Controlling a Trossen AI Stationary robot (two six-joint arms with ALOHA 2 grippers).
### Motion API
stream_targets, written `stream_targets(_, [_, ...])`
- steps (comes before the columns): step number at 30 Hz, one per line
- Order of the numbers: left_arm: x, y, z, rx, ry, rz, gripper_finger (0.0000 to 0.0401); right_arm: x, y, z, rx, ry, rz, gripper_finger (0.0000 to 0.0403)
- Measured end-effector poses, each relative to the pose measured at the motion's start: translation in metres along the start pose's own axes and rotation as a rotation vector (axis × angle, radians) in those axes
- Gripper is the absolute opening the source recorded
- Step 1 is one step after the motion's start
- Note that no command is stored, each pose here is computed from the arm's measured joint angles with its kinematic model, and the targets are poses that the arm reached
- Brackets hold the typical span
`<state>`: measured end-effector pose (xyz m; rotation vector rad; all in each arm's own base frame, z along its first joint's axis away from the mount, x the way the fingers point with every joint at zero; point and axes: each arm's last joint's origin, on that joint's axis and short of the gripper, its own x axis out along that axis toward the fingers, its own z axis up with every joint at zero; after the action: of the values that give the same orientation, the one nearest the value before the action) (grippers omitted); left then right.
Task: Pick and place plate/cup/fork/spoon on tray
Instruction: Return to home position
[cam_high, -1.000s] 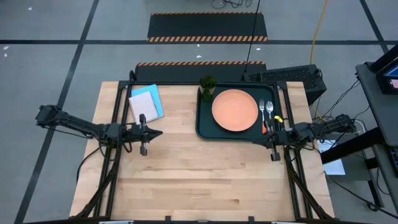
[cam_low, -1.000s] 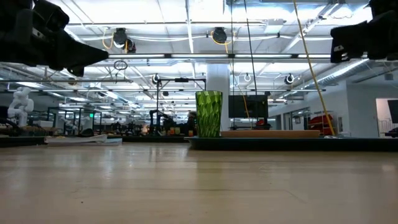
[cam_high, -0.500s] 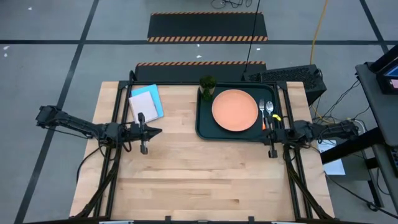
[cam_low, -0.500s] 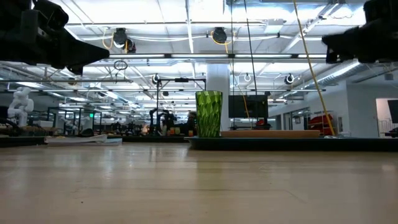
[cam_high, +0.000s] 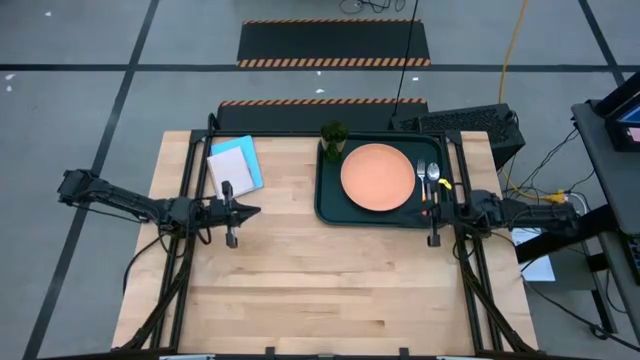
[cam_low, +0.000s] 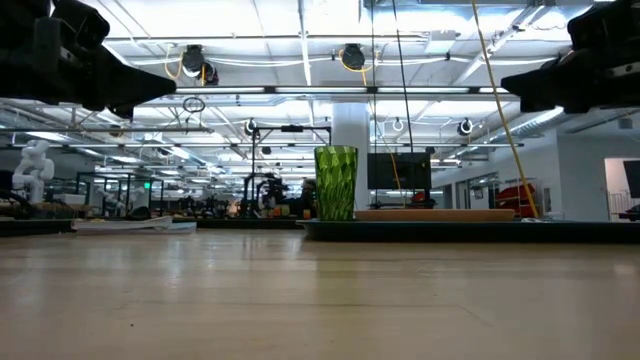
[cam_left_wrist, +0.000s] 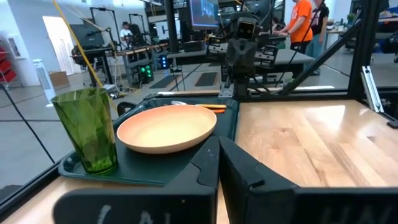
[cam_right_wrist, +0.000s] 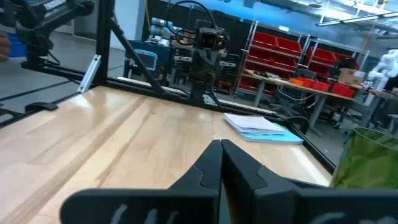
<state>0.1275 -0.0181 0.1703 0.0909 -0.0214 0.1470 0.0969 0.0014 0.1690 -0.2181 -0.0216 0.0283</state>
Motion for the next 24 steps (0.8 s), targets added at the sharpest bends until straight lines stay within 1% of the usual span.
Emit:
stream_targets(5, [0.0, 0.0008, 0.0, 0.003, 0.003, 0.027, 0.0019, -0.0001, -0.0021, -0.0007, 0.014, 0.007, -0.022, 0.0])
stream_targets(10, [-0.0006, 0.0007, -0.0036, 0.031, 0.04, 0.023, 0.0004, -0.0001, -0.0028, -0.0005, -0.008, 0.006, -0.03, 0.0])
stream_targets(21, [-0.0051, 0.0026, -0.0006, 0.064, 0.018, 0.017, 0.0008, -0.0001, -0.0028, 0.0001, -0.011, -0.001, -0.028, 0.0])
stream_targets(24, [-0.0077, 0.0039, 0.0022, 0.078, -0.008, 0.021, 0.0004, -0.0001, -0.0028, 0.0002, -0.012, -0.003, -0.028, 0.0])
